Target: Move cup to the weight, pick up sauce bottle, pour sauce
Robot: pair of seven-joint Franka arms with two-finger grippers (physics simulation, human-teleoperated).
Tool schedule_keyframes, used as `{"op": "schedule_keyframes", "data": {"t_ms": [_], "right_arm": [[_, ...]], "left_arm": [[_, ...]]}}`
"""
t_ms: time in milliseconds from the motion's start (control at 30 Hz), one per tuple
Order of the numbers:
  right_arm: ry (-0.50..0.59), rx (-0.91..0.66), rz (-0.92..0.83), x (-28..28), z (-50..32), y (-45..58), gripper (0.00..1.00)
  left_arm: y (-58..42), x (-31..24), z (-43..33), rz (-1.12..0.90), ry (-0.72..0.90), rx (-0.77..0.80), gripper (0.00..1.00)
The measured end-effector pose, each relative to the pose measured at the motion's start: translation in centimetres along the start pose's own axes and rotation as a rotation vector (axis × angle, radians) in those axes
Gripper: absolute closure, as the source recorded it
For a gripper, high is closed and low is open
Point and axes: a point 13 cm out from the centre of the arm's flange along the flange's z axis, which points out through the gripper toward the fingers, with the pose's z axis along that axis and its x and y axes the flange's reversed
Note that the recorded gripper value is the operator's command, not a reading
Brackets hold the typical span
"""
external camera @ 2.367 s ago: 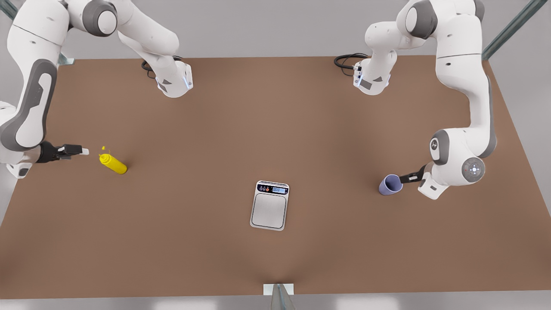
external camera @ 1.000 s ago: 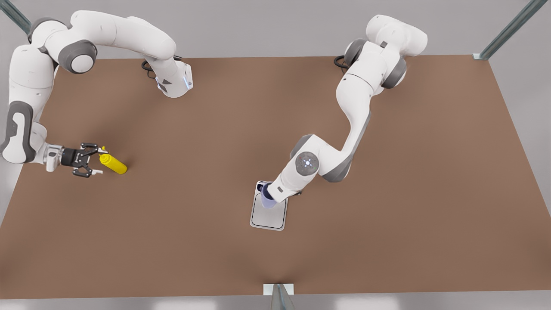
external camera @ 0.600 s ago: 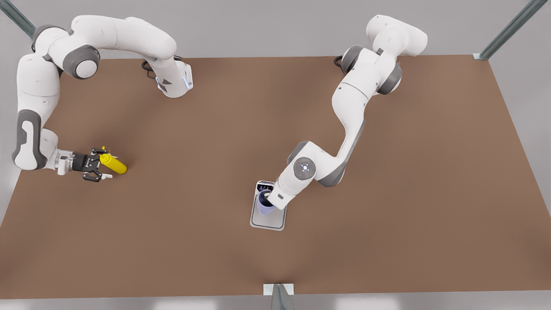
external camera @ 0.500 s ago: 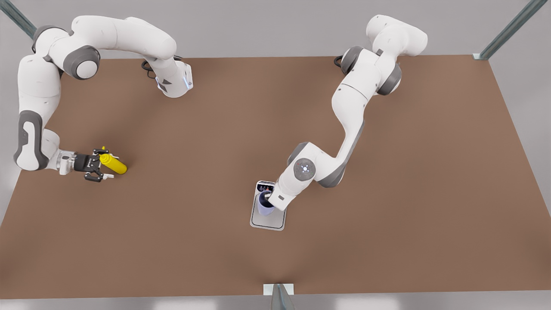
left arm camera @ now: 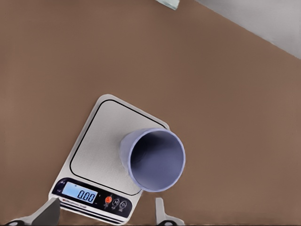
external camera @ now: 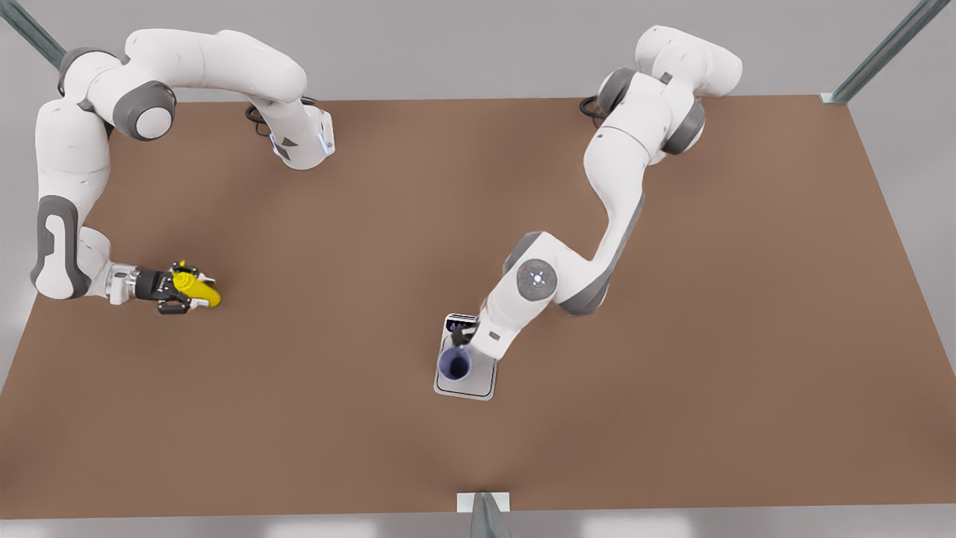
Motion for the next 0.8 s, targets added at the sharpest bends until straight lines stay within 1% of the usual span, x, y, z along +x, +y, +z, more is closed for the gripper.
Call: {"op": "schedule_keyframes", "data": {"t_ms": [67,100,167,200,233,300,333,433,567,667,800], "right_arm": [[-0.004,-0.003,-0.003,-0.3,0.0,-0.1,0.45],[-0.008,-0.006,-0.005,-0.4,0.2,-0.2,0.45],[-0.013,-0.010,-0.010,-0.8,0.2,-0.3,0.45],[-0.015,-0.011,-0.013,-1.0,0.1,-0.4,0.45],[-0.016,-0.011,-0.020,-1.4,0.0,-0.6,0.45],[-0.013,-0.022,-0.045,-2.7,-0.1,-1.6,0.44],[-0.010,-0.037,-0.067,-3.9,0.2,-2.4,0.44],[0.020,-0.132,-0.168,-9.1,3.4,-6.7,0.44],[0.121,-0.298,-0.341,-18.1,11.8,-12.8,0.44],[0.241,-0.422,-0.460,-23.7,19.9,-16.2,0.44],[0.467,-0.536,-0.581,-28.4,27.8,-21.6,0.44]], "left_arm": [[3.4,-3.9,-11.0,-0.060,-0.034,-0.020,0.00],[7.3,-6.6,-15.4,-0.096,-0.055,-0.062,0.00],[17.8,-12.1,-21.7,-0.174,-0.073,-0.180,0.00],[21.5,-13.2,-24.2,-0.194,-0.072,-0.223,0.00],[25.5,-13.0,-26.0,-0.210,-0.048,-0.274,0.00],[31.8,-7.7,-26.4,-0.186,0.040,-0.388,0.00],[32.9,-6.3,-26.8,-0.157,0.058,-0.412,0.00],[33.7,-4.8,-27.7,-0.073,0.094,-0.433,0.00],[34.2,-3.7,-26.1,0.017,0.186,-0.452,0.00],[33.6,-2.4,-24.5,0.097,0.250,-0.465,0.00],[33.5,-1.9,-24.4,0.164,0.284,-0.464,0.00]]}}
